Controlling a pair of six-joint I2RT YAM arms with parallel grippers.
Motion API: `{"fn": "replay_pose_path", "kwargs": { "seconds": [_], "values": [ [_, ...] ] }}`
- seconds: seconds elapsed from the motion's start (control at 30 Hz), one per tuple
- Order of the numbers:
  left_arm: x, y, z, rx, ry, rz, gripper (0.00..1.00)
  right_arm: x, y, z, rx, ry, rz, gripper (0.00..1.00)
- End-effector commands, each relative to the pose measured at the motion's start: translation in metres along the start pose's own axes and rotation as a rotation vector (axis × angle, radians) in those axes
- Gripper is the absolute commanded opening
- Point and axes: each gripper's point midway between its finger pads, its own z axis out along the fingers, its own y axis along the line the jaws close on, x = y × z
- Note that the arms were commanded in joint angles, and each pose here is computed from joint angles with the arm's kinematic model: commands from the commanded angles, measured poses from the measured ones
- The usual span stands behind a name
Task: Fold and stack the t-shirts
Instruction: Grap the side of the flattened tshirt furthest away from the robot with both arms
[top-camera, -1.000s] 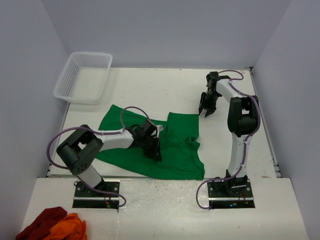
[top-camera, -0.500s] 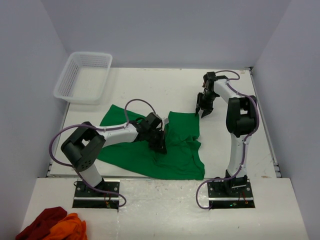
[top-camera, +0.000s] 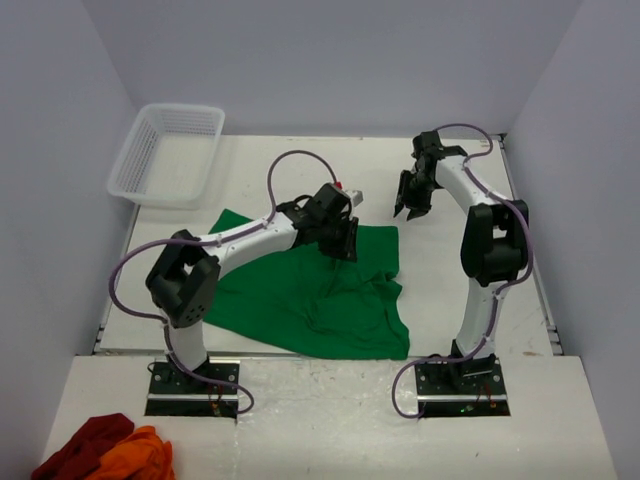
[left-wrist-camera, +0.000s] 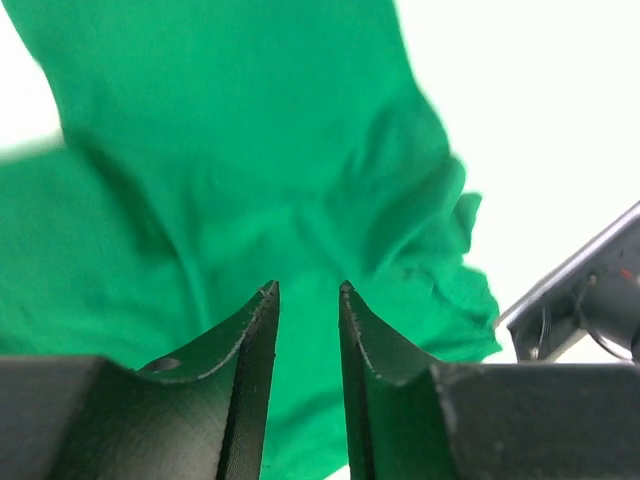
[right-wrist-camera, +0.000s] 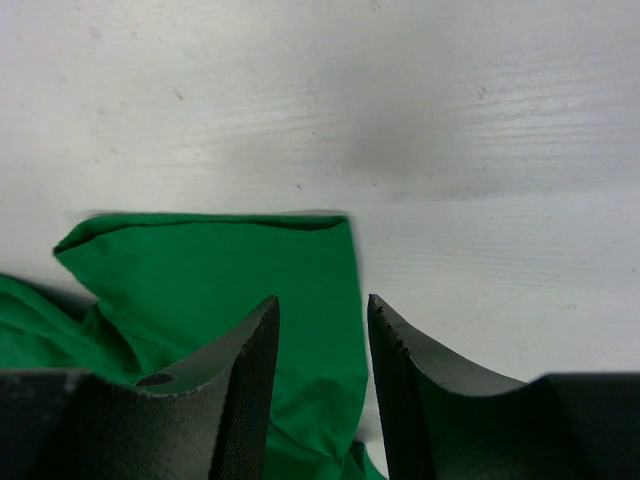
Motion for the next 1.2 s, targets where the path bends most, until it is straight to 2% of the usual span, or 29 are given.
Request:
{"fn": "replay_pose_path", "kwargs": {
  "seconds": [0.0,0.13,0.37,0.63,0.87,1.07,1.17],
  "values": [
    [-0.035,-0.007,0.002,-0.052,-0.030,0.096,0.33,-0.030,0.015,-0.039,-0.035,-0.148,-0.005,0.43],
    [-0.061,-0.017,0.018,-0.054,-0.025,0.120,0.34,-0.033,0.010,-0.044,-0.001,-0.159,0.008,0.43],
    [-0.086,0.005,0.054,-0.090,0.004,0.096,0.42,-0.025,0.000,-0.050,0.019,-0.166,-0.005,0.43],
    [-0.089,0.055,0.093,-0.150,0.056,0.051,0.45,-0.021,0.001,-0.056,-0.030,-0.170,-0.005,0.44],
    [-0.071,0.089,0.113,-0.247,0.118,0.021,0.46,-0.015,0.008,-0.053,-0.076,-0.156,-0.005,0.44],
    [-0.046,0.107,0.129,-0.294,0.191,-0.007,0.39,-0.015,0.012,-0.056,-0.103,-0.160,0.001,0.44],
    [-0.034,0.120,0.134,-0.337,0.221,-0.011,0.30,-0.014,0.015,-0.051,-0.119,-0.149,0.002,0.44]
  ]
}}
